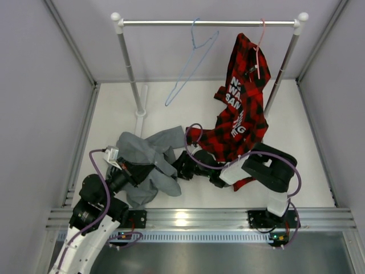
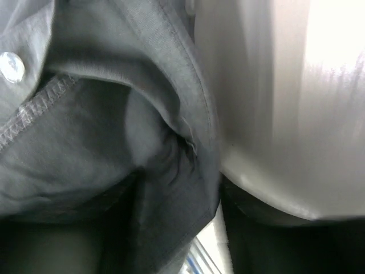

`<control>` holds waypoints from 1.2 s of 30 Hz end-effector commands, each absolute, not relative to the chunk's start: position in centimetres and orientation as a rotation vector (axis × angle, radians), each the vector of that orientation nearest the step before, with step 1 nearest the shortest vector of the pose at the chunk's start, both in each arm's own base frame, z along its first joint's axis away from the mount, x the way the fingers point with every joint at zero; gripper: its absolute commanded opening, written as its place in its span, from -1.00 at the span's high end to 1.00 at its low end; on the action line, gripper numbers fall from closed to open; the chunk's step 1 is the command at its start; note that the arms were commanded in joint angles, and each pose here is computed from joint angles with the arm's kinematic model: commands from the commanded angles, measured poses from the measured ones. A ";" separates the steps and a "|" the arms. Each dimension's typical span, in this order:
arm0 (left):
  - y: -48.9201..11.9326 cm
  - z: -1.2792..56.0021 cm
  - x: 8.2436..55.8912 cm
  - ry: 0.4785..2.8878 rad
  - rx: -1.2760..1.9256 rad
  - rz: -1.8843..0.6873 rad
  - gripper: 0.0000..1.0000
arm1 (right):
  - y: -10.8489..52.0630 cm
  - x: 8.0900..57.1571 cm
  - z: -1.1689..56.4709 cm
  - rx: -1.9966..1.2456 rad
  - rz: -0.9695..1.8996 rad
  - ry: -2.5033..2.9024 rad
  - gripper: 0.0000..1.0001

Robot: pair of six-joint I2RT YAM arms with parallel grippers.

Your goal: Place the shirt on the hanger

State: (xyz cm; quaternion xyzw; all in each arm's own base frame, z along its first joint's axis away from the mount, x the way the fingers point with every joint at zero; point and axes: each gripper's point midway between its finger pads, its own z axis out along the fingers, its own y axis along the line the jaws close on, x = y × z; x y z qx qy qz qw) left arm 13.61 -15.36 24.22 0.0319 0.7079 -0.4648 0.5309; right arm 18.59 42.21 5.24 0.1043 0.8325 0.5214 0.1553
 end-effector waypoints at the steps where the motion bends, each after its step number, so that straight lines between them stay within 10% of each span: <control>1: -15.6 27.0 13.3 1.569 0.120 -1.142 1.00 | 43.7 20.5 9.3 0.304 1.592 2.209 0.16; 3: -15.5 27.4 13.2 1.556 0.130 -1.138 1.00 | 43.1 21.5 10.0 0.317 1.550 2.188 0.99; 8: -15.6 28.8 12.6 1.505 0.192 -1.134 1.00 | 40.0 26.1 15.4 0.149 1.315 2.085 1.00; 15: -18.6 30.7 10.6 1.405 0.452 -1.288 1.00 | 37.7 27.9 37.7 -0.384 1.054 1.699 1.00; 24: -23.9 26.6 11.0 1.390 0.527 -1.538 0.97 | 36.7 23.8 44.4 -0.714 1.029 1.648 1.00; 26: -26.6 24.7 9.8 1.432 0.592 -1.535 0.67 | 36.5 22.9 44.0 -0.760 1.043 1.654 1.00; 27: -28.2 24.8 7.3 1.418 0.685 -1.586 -0.23 | 36.5 22.8 43.8 -0.783 1.033 1.651 1.00; 28: -29.6 23.5 7.1 1.451 0.757 -1.540 -0.51 | 36.3 22.8 43.5 -0.797 1.018 1.656 1.00; 36: -28.4 26.6 10.6 1.591 0.692 -1.045 -0.75 | 32.0 22.9 41.4 -0.919 0.749 1.723 1.00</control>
